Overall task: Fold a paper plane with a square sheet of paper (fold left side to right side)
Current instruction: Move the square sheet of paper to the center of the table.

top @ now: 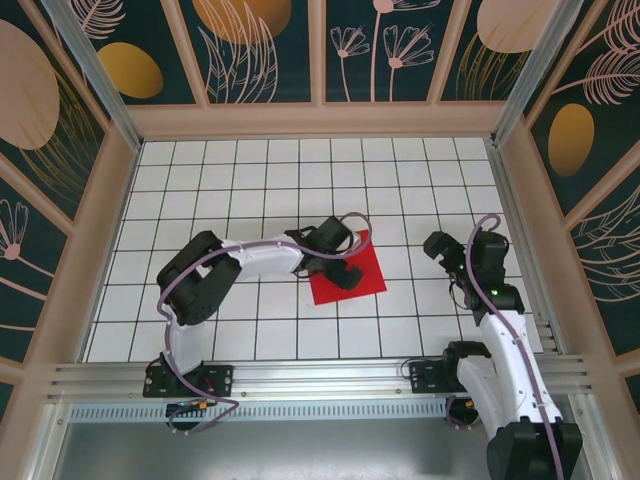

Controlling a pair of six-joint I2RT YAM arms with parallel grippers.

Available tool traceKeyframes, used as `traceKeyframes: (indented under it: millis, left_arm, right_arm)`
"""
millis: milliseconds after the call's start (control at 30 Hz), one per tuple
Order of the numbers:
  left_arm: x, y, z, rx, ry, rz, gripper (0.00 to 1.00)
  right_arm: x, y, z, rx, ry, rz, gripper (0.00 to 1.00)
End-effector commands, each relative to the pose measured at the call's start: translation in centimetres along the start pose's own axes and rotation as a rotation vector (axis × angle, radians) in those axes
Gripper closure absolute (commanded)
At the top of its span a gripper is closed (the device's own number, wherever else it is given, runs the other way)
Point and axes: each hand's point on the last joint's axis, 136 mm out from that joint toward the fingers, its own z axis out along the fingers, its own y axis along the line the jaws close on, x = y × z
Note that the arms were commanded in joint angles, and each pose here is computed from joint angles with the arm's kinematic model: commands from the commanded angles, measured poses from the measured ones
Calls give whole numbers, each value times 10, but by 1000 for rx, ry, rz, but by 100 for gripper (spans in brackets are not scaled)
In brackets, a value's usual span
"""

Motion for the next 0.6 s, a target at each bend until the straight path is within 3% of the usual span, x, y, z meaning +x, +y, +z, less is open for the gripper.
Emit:
traceKeyframes:
  millis: [0,233,367,567]
  left_arm:
    - [6,11,3,-40,61,76,2]
    - [-21,3,-42,-15,-46,46,1]
    - [-8,-7,-61,61,-84,-57,2]
    - [22,-38,-64,289,-88,-236,6]
  right_arm:
    - [8,6,6,-39,31,-12,1]
    - [21,28,32,-30,114,-121,1]
    - [41,52,54,-16,210,-198,3]
    - [69,94,88,-45,293,-282,4]
